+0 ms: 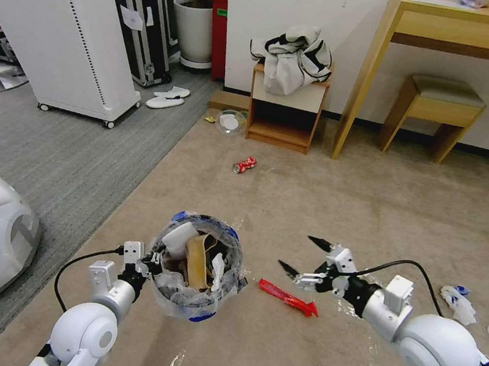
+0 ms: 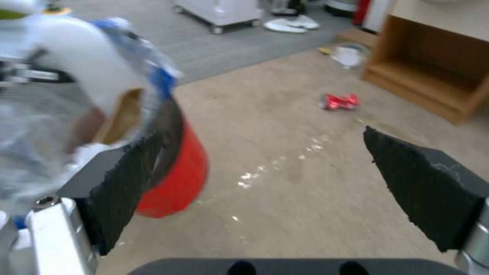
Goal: Pick up the trash bin and place the garbage on the floor into it.
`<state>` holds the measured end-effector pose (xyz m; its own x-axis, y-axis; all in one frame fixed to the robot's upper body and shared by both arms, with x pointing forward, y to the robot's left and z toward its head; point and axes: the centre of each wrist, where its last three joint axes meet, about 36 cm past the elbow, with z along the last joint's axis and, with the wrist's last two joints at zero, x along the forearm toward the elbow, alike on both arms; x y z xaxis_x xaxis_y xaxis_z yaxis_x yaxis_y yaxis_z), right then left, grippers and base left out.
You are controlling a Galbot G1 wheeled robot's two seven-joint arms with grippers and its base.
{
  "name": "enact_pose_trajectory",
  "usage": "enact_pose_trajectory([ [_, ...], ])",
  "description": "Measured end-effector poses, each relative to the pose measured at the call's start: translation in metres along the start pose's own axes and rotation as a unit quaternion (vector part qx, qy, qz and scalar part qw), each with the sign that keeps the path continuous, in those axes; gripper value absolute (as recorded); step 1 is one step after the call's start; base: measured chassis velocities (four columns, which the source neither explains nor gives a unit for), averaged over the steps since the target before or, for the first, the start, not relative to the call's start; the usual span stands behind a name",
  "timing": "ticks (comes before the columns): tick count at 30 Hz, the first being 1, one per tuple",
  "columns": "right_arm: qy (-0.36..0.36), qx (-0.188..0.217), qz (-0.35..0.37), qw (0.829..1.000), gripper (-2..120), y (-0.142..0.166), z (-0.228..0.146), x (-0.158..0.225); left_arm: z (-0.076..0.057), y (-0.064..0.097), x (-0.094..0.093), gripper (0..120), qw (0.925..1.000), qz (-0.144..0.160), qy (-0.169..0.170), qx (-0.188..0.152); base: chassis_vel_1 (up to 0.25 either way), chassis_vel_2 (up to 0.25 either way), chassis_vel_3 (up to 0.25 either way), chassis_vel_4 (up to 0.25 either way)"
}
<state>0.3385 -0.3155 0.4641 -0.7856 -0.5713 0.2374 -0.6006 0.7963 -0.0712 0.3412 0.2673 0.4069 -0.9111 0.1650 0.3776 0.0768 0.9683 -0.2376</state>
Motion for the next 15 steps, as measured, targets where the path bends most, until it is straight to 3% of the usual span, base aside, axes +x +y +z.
enact_pose_trajectory([
  [6, -0.005, -0.023, 0.054, 0.998, 100, -0.005, 0.021, 0.007, -0.002, 0.001, 0.0, 1, 1.0, 0.001, -0.002, -0.001, 0.0, 0.0, 0.0, 0.0],
  [15, -0.002, -0.041, 0.076, 0.996, 100, -0.001, 0.036, 0.002, -0.003, 0.003, 0.001, 1, 1.0, -0.001, -0.005, 0.001, 0.0, 0.0, 0.0, 0.0],
])
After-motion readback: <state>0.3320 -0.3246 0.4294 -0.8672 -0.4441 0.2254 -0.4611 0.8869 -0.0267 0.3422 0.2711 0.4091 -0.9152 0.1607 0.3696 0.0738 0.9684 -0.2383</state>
